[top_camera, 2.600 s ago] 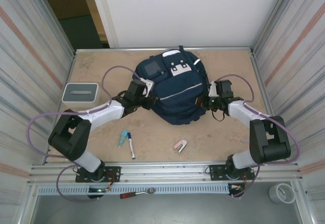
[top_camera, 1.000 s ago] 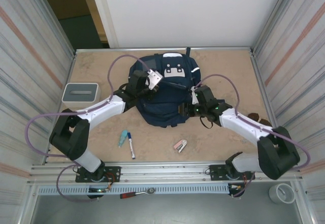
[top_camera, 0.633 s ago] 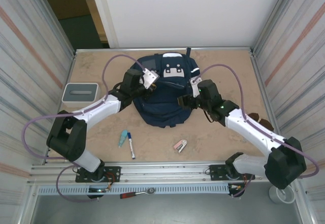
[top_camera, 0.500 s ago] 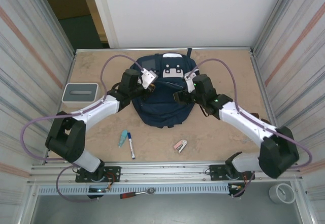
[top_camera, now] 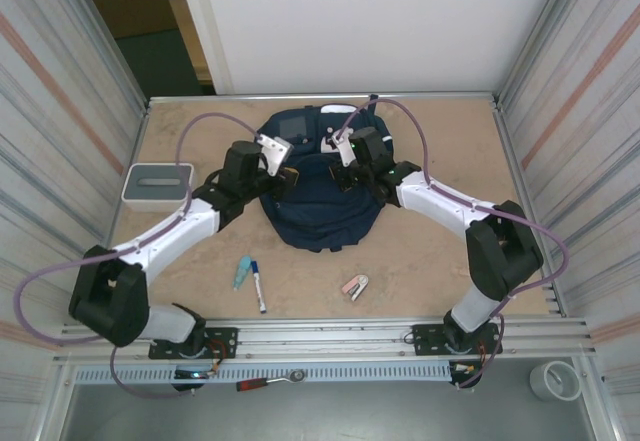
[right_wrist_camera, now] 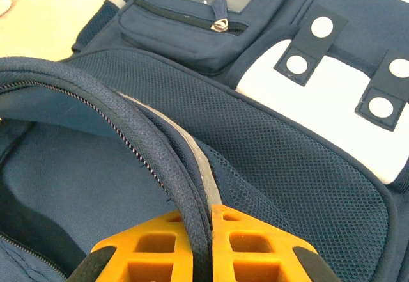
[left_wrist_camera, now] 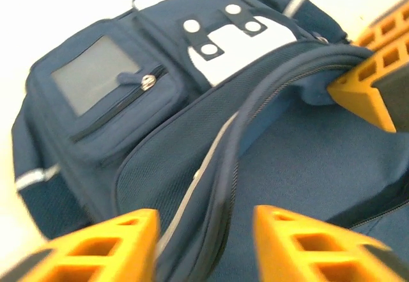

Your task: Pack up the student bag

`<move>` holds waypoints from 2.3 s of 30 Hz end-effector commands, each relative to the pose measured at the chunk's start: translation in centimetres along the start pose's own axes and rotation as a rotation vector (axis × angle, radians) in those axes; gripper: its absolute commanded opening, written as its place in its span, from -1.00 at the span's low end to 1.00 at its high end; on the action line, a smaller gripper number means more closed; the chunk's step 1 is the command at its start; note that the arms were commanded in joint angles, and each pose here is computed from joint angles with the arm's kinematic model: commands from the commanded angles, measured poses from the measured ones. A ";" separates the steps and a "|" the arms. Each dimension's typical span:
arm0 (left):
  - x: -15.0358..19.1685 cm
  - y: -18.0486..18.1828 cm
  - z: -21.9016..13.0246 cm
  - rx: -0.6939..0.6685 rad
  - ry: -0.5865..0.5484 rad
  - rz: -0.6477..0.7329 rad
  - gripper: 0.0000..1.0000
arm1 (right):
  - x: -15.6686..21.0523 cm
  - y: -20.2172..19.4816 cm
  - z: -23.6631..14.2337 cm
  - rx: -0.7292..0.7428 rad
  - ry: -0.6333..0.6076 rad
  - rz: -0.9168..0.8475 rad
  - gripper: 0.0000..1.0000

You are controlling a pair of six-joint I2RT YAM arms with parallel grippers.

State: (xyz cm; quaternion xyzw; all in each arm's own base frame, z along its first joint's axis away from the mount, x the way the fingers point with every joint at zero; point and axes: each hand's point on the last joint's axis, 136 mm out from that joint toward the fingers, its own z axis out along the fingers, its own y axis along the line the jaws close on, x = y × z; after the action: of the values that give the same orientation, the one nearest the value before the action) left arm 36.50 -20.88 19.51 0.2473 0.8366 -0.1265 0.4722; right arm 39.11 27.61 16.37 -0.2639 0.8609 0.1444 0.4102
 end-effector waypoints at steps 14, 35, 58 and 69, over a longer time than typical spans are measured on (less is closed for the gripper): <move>16.0 2.4 -8.8 -0.272 0.363 -0.458 0.48 | -0.5 -0.1 0.3 -0.024 -0.022 0.088 -1.00; 23.4 0.7 -12.0 -0.371 0.602 -0.539 0.47 | 0.1 -0.4 0.6 -0.028 -0.016 0.105 -1.00; 25.6 -0.6 -10.6 -0.326 0.697 -0.548 0.23 | 0.7 -0.9 0.5 -0.023 -0.011 0.124 -1.00; 26.7 -0.5 -9.9 -0.337 0.718 -0.542 0.07 | 1.0 -0.7 0.7 -0.032 -0.005 0.128 -1.00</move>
State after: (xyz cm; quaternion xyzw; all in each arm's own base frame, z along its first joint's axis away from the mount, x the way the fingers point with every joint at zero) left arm 17.72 -9.20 2.46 -0.0289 0.9897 -0.0183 0.1387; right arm 39.39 27.12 15.14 -0.2295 0.8709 0.1757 0.3976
